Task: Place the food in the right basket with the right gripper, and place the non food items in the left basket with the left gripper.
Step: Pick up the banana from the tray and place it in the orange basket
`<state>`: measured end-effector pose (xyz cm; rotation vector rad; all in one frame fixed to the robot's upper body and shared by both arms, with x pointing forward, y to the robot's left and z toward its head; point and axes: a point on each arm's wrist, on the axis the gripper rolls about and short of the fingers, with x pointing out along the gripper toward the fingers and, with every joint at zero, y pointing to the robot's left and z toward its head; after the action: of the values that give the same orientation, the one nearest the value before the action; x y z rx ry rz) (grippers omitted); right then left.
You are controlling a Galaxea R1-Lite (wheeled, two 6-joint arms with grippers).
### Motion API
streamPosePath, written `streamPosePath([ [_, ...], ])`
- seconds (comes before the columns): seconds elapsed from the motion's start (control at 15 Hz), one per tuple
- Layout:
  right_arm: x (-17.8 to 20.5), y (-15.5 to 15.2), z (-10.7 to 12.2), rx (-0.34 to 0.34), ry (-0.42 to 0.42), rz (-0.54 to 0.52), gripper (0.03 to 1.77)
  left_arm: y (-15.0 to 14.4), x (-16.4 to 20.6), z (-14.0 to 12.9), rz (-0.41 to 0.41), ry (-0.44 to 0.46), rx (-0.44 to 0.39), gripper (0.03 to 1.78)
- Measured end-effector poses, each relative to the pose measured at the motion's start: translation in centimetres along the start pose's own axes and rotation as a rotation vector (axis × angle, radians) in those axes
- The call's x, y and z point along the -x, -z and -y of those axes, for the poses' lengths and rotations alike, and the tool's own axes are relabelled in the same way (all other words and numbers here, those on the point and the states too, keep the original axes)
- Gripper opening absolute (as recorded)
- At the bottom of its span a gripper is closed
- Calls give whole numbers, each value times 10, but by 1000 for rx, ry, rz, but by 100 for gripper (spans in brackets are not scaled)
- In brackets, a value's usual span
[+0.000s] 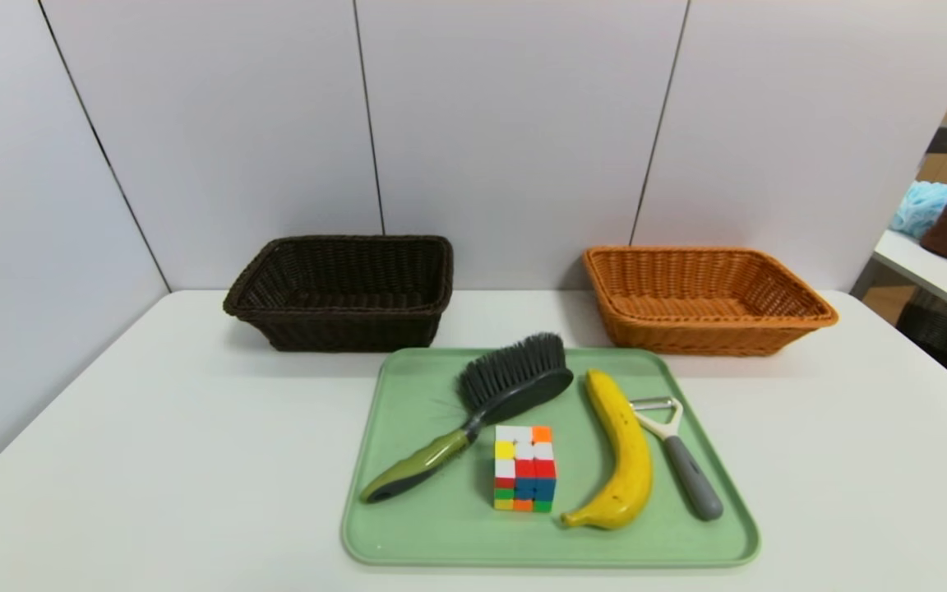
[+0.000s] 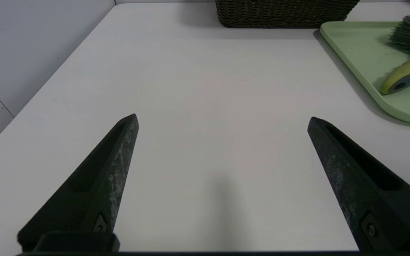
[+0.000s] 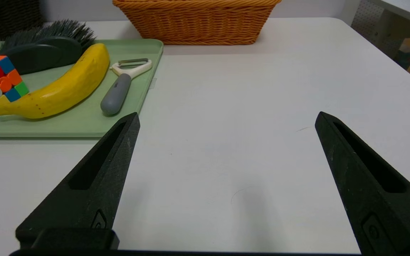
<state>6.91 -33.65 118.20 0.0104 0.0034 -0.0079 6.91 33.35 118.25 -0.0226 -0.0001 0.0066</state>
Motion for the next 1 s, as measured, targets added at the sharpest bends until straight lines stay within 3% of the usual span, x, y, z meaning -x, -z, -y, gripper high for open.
streamPosePath([
  [1.0, 0, 0, 0, 3, 0, 0, 170, 0, 0, 0, 0, 0, -2, 169],
])
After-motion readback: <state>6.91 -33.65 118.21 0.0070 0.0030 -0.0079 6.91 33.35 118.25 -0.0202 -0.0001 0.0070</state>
